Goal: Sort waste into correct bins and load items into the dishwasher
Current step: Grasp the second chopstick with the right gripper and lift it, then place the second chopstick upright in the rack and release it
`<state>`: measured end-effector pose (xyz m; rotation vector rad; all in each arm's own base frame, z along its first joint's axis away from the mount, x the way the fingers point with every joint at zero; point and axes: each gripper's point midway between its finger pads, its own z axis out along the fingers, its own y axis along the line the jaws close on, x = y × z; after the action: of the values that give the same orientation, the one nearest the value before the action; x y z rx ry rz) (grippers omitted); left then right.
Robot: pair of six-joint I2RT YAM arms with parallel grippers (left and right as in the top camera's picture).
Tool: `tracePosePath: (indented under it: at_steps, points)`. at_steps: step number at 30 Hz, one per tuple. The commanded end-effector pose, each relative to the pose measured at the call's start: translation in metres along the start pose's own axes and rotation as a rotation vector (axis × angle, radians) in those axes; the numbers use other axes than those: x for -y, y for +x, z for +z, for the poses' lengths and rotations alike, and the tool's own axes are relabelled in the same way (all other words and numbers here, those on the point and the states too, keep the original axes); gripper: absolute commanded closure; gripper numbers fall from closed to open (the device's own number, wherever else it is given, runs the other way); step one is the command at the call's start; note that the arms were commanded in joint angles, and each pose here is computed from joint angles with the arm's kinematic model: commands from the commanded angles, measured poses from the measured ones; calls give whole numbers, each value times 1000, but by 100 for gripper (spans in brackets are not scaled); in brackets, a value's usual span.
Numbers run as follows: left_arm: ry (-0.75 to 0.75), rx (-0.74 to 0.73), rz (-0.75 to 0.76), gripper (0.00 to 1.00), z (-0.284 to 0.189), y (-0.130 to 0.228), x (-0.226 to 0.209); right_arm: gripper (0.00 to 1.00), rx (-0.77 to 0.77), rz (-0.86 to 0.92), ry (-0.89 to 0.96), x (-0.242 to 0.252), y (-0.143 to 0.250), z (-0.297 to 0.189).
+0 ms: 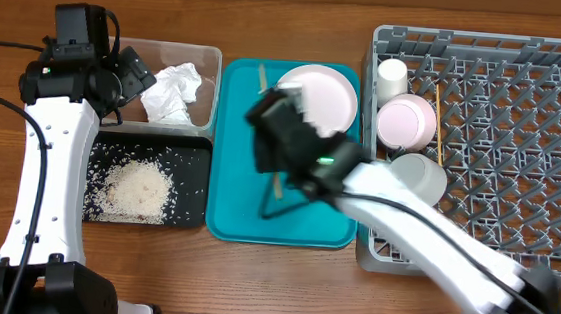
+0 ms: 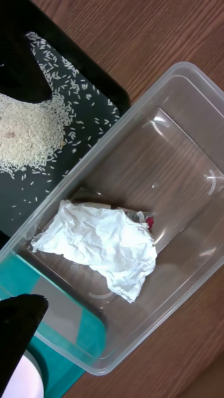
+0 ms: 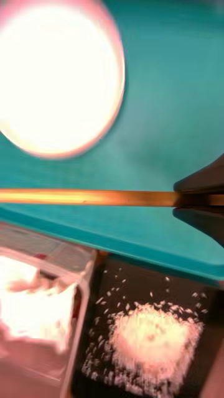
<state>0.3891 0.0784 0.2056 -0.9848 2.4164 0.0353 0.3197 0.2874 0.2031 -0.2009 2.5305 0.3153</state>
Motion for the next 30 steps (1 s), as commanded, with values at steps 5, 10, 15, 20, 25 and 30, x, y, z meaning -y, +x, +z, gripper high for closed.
tracePosePath:
  at_steps: [5, 10, 15, 20, 25, 30]
  points:
    - [5, 3, -17, 0, -1, -3, 1, 96, -23, 3, 292, 127, -16, -43]
    - [5, 3, -17, 0, -1, -3, 1, 96, -150, 2, 297, 185, -5, -39]
    - [5, 3, -17, 0, -1, -3, 1, 96, -187, 72, 339, 229, 1, -37]
    - [5, 3, -17, 0, -1, -3, 1, 96, -225, 91, 313, 249, 11, -34]
    - [5, 3, -17, 0, -1, -3, 1, 96, -251, 71, 328, 266, 20, -25]
    - [5, 3, -17, 0, -1, -3, 1, 96, -240, 16, 329, 277, 22, -12]
